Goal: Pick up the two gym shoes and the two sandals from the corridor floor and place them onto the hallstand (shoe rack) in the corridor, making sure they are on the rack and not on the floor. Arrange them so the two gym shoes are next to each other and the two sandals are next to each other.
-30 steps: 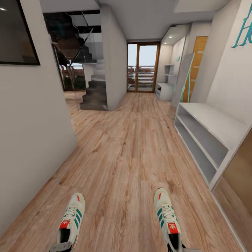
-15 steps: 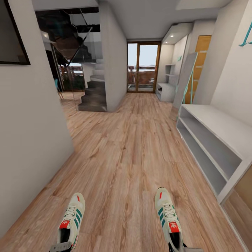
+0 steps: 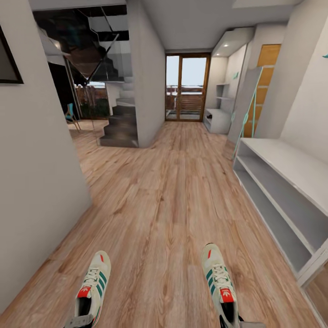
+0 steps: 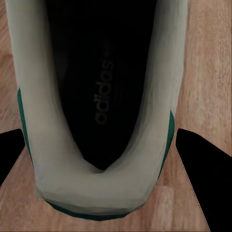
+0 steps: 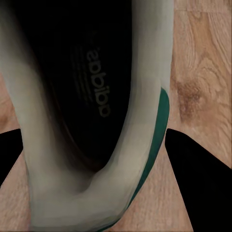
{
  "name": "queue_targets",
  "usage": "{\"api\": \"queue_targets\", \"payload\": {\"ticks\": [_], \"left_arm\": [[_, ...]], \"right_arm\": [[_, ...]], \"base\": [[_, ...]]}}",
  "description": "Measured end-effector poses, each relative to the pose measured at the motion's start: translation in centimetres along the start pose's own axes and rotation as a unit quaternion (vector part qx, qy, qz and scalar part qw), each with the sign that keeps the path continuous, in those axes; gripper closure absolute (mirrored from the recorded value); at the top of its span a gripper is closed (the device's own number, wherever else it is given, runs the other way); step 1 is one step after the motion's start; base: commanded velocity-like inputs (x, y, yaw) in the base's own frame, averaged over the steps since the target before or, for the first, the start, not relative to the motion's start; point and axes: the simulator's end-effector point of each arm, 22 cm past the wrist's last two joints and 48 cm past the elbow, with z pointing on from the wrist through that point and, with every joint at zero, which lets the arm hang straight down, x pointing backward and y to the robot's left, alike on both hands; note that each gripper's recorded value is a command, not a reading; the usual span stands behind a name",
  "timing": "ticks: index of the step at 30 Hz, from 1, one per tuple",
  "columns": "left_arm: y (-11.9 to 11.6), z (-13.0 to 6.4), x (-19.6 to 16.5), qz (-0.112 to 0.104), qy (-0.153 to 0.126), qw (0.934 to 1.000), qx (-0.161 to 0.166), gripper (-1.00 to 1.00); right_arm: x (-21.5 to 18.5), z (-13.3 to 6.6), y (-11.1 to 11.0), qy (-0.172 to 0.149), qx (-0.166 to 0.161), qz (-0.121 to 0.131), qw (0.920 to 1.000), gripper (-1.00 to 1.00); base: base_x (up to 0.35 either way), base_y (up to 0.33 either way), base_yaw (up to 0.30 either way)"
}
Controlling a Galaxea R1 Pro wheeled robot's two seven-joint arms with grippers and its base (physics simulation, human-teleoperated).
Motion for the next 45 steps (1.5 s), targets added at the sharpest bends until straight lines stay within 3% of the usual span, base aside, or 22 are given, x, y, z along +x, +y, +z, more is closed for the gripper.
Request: {"api": "queue_targets", "payload": {"ticks": [45], "left_arm": [[-0.05, -0.06, 0.25, -0.001, 0.002, 1.0000, 0.000, 1.00]], "right_arm": [[0.17, -0.06, -0.02, 0.002, 0.002, 0.001, 1.0000, 1.00]], "base": [[0.339, 0.000, 0.000]]}}
